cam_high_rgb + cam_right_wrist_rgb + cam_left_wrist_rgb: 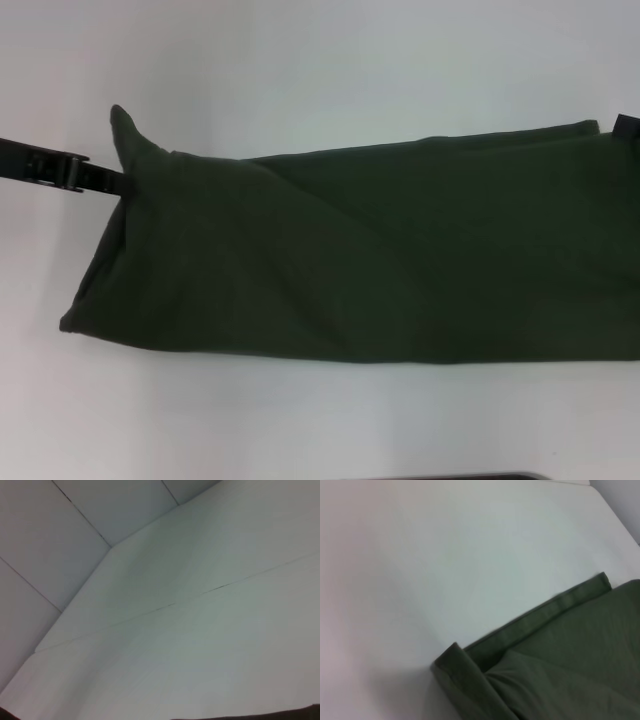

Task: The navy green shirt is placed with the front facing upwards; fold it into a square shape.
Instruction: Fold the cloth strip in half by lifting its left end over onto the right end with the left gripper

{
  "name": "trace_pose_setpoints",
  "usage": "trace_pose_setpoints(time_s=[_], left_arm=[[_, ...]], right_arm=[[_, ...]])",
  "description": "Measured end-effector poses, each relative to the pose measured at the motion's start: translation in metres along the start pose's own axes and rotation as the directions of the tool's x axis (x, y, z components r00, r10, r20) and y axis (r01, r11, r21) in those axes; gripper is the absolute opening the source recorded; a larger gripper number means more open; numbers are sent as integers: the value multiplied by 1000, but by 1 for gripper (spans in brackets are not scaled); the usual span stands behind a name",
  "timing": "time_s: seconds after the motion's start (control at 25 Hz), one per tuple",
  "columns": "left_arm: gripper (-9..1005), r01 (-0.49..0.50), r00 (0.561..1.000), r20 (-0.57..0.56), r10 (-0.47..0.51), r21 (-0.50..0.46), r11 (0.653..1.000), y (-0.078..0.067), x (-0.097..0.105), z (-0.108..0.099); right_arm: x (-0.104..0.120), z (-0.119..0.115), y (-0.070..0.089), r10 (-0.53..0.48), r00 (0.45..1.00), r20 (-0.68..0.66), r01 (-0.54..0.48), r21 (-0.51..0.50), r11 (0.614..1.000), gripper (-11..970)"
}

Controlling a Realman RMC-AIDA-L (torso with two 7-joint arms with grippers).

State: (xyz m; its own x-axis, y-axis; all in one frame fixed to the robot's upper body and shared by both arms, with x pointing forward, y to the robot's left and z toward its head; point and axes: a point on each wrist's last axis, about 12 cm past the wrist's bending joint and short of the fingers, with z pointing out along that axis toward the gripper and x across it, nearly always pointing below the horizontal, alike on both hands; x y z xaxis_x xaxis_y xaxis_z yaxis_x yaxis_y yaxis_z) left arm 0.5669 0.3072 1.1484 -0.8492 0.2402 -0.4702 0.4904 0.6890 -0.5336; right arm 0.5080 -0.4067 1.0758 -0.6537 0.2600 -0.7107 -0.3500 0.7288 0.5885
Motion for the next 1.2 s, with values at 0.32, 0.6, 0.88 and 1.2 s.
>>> trace_pose_setpoints(time_s=[0.32,0.6,0.88,1.2], left_arm=[[1,23,1000,15,-23,-17,1000,7,7,-6],[1,39,999,26,-39,-29,999,13,11,-13],[1,42,999,23,-41,-37,998,16,12,-16],[1,71,997,27,-69,-48,996,26,18,-24]], right_arm=[[-3,2,1,0,1000,0,0,-5,1000,915],[-3,3,1,-2,1000,1,2,-7,1000,915],[-3,3,1,-2,1000,1,2,-8,1000,914],[-2,2,1,2,1000,1,-2,-10,1000,914]])
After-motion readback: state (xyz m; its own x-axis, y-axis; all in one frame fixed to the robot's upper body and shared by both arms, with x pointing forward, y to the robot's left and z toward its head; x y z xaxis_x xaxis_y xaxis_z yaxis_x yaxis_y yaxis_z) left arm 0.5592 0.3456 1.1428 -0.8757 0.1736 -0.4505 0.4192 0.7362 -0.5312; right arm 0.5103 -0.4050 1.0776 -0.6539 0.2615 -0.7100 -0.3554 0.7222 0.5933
